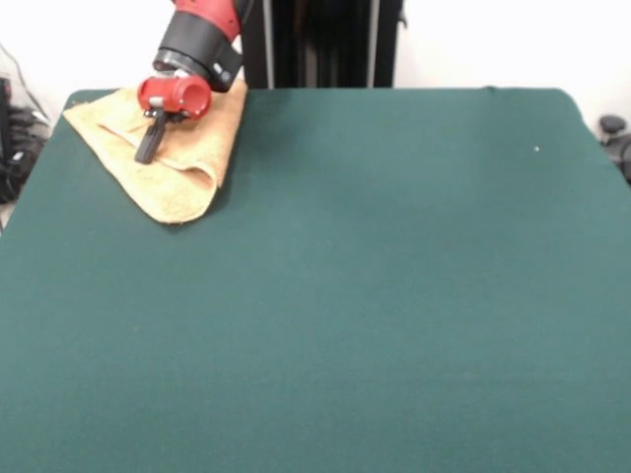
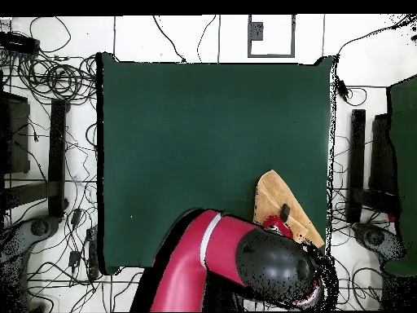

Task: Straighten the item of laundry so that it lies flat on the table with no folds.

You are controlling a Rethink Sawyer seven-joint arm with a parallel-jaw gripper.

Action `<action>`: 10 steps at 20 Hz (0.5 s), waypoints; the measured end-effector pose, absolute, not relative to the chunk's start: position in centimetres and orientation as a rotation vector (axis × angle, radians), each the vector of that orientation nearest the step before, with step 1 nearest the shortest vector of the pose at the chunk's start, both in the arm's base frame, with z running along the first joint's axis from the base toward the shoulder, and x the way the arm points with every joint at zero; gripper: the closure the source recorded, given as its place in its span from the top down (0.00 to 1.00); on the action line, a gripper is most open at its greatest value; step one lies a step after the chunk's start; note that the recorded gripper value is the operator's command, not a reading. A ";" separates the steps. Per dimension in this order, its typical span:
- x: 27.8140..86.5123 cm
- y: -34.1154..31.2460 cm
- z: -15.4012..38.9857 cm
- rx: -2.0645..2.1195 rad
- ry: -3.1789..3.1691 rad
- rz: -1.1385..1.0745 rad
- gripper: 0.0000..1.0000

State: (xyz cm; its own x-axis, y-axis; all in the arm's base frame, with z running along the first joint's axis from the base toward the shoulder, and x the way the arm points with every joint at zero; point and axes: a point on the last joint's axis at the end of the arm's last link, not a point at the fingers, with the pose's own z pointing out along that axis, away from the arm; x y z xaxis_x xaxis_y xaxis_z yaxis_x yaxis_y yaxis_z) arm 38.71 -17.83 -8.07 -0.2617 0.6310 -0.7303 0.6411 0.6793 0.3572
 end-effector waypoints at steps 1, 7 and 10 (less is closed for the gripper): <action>38.6 -17.8 -8.0 0.981 1.964 -0.011 0.00; 36.3 -17.8 -6.2 0.872 2.114 0.036 0.00; 35.4 -17.9 -5.4 0.834 2.171 0.052 0.00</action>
